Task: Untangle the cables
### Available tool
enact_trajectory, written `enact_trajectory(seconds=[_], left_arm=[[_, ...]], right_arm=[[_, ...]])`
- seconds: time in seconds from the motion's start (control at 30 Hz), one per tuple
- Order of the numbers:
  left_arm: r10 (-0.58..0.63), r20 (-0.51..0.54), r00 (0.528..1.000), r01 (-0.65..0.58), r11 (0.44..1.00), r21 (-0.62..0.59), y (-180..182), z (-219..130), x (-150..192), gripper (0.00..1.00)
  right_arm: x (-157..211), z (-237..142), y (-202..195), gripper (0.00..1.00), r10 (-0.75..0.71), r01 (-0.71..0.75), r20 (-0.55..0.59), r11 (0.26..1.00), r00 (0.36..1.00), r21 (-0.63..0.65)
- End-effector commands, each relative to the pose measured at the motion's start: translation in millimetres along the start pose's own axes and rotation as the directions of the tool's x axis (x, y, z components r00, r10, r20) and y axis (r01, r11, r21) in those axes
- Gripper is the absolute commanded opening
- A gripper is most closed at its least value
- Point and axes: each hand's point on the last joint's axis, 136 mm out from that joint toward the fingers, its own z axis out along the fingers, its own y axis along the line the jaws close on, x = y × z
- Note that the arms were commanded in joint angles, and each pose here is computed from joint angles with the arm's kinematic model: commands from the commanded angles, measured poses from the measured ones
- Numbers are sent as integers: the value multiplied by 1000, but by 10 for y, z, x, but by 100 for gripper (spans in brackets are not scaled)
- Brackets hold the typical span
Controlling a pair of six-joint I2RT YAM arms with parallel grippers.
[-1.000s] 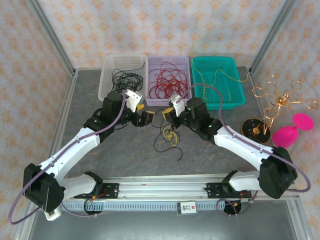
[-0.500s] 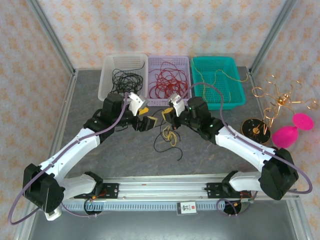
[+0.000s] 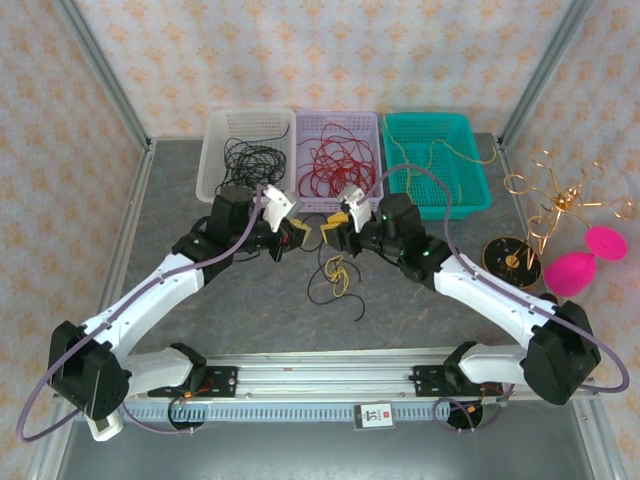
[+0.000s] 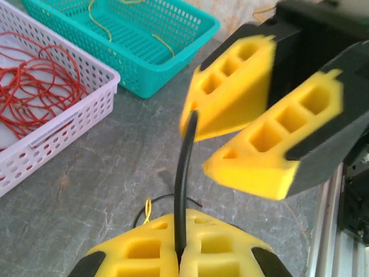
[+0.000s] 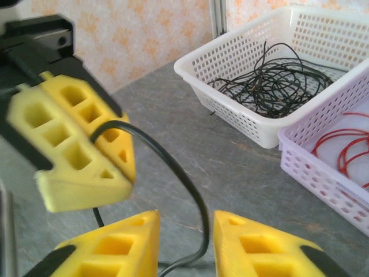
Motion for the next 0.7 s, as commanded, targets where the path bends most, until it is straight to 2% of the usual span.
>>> enact_trajectory(seconds=[0.0,0.07,0.23,0.33,0.43,0.53,0.67], left_arm=[[73,150,986,-74,997,4,-212,-254,-518,0],[88,162,983,-88,996,-5,-278,-321,-610,0],[108,239,965,-81,990,-118,-238,-568,-944,0],[132,325,937,-75,980,-183,-245,-804,-1250,0],[152,396,906,-77,977,-198,-332,-1014,-1542,0],[166,444,881,-90,978,-187,-435,-1161,-1787,0],[190,495,848,-86,971,-224,-464,-1348,-2060,0]], right_arm=[[-118,39,18,43,73,-71,84,997,994,-27],[-71,143,75,48,110,-104,78,992,991,-71],[90,388,293,50,154,-144,51,975,987,-167],[353,537,180,46,192,-190,8,975,981,-112],[590,630,105,42,242,-241,-6,966,970,-94],[756,756,108,39,273,-274,-31,956,962,-106],[1044,955,9,35,296,-301,-90,952,951,-52]])
